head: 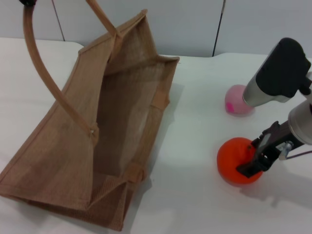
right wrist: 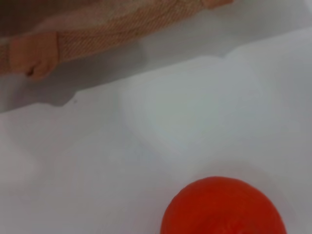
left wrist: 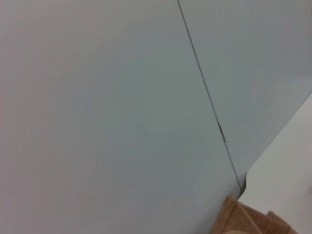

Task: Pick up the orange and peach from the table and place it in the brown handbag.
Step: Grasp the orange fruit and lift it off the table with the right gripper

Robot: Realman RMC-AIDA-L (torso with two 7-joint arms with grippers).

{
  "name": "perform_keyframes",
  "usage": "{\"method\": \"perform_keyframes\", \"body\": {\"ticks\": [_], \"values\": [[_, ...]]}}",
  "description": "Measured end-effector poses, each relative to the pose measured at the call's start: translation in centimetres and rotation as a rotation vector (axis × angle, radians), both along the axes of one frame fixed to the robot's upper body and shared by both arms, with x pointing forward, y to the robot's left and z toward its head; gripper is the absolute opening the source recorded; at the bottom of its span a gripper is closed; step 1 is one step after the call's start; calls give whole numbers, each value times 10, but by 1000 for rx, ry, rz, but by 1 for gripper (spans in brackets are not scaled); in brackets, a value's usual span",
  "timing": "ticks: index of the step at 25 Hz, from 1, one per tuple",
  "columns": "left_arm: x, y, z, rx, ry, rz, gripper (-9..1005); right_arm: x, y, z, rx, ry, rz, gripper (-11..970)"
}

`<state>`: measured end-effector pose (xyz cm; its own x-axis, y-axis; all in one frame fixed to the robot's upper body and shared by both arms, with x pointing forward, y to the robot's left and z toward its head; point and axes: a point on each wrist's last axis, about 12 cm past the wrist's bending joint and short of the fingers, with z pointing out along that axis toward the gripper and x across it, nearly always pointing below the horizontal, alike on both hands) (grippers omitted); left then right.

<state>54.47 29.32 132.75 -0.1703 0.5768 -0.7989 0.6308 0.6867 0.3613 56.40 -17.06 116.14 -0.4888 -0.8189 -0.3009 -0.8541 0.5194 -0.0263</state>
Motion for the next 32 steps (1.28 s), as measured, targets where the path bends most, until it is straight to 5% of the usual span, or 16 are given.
{"method": "perform_keyframes", "body": {"ticks": [17,27,32], "values": [[0,0,0,-6,2,3,113,17,0,-10,-21,20,-35,788],[0,0,0,-4,4,3,113,26,-5,-12,-10,68,-105,466],[0,2,-2,-6,9,8,113,26,-1,-5,5,40,-93,435]]}}
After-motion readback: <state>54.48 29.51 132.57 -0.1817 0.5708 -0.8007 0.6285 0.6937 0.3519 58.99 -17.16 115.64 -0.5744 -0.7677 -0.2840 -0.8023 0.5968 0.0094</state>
